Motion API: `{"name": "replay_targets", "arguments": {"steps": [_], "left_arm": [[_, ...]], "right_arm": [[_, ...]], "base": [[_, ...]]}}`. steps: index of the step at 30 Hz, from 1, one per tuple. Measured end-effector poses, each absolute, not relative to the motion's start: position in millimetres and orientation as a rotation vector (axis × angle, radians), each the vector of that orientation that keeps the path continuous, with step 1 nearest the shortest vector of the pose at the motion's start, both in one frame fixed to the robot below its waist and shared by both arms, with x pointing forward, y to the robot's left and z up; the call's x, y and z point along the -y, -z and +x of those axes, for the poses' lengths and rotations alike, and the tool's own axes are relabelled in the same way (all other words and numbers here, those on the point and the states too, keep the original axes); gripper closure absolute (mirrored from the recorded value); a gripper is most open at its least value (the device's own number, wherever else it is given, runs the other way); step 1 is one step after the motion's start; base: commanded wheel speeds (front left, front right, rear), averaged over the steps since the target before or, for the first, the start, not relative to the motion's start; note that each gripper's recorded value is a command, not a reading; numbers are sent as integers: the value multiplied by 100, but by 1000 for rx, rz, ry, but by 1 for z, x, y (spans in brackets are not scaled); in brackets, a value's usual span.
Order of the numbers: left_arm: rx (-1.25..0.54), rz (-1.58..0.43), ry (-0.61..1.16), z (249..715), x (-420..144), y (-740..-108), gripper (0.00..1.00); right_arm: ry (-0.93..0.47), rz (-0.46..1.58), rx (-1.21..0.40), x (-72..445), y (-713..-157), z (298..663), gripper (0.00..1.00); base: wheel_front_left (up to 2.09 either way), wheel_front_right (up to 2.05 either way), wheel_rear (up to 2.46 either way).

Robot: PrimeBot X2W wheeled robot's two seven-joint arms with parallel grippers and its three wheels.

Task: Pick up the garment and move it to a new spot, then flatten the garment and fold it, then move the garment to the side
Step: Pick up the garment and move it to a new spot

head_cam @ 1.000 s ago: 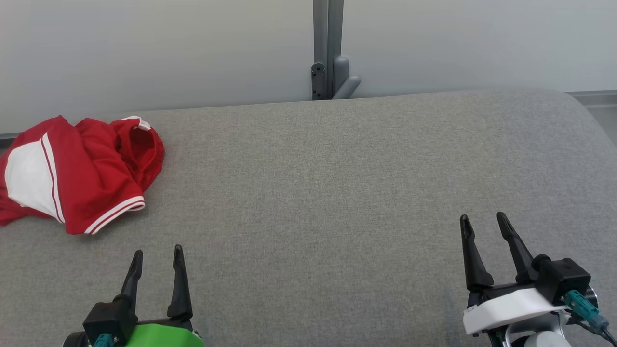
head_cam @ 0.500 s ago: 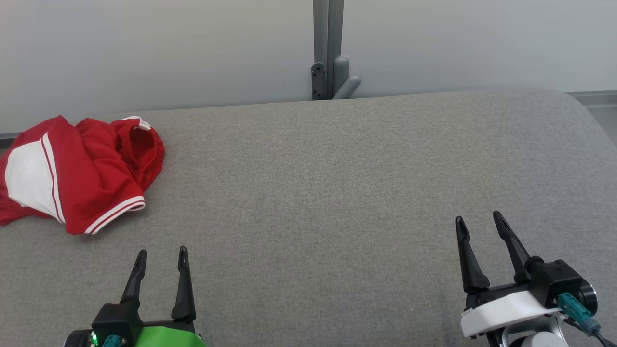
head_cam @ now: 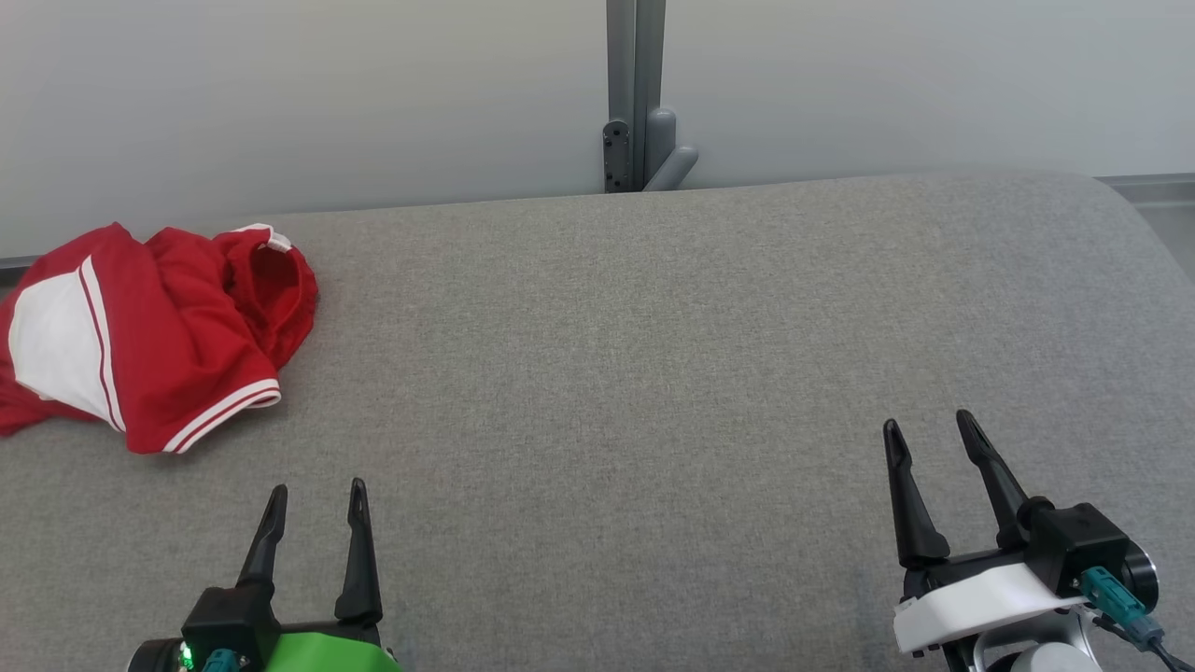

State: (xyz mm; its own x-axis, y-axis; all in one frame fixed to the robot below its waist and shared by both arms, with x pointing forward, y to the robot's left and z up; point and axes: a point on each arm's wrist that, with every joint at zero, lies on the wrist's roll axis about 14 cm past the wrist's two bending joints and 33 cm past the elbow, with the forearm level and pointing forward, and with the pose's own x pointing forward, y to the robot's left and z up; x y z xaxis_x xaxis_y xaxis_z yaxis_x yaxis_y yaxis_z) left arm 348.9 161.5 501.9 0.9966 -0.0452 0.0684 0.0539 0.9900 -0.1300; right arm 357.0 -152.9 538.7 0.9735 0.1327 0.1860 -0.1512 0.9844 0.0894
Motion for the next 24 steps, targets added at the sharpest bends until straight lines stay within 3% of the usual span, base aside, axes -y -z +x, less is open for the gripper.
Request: {"name": "replay_targets", "arguments": {"steps": [14,24], "left_arm": [[65,-132,33,346,-166,-502,0],[74,-117,-66,329,-196,-502,0]], "right_arm": [[-143,103,180,153,-539,360,0],[-226,111,167,126,-536,370,0]], "base": [[0,0,0],[0,0,0]]}}
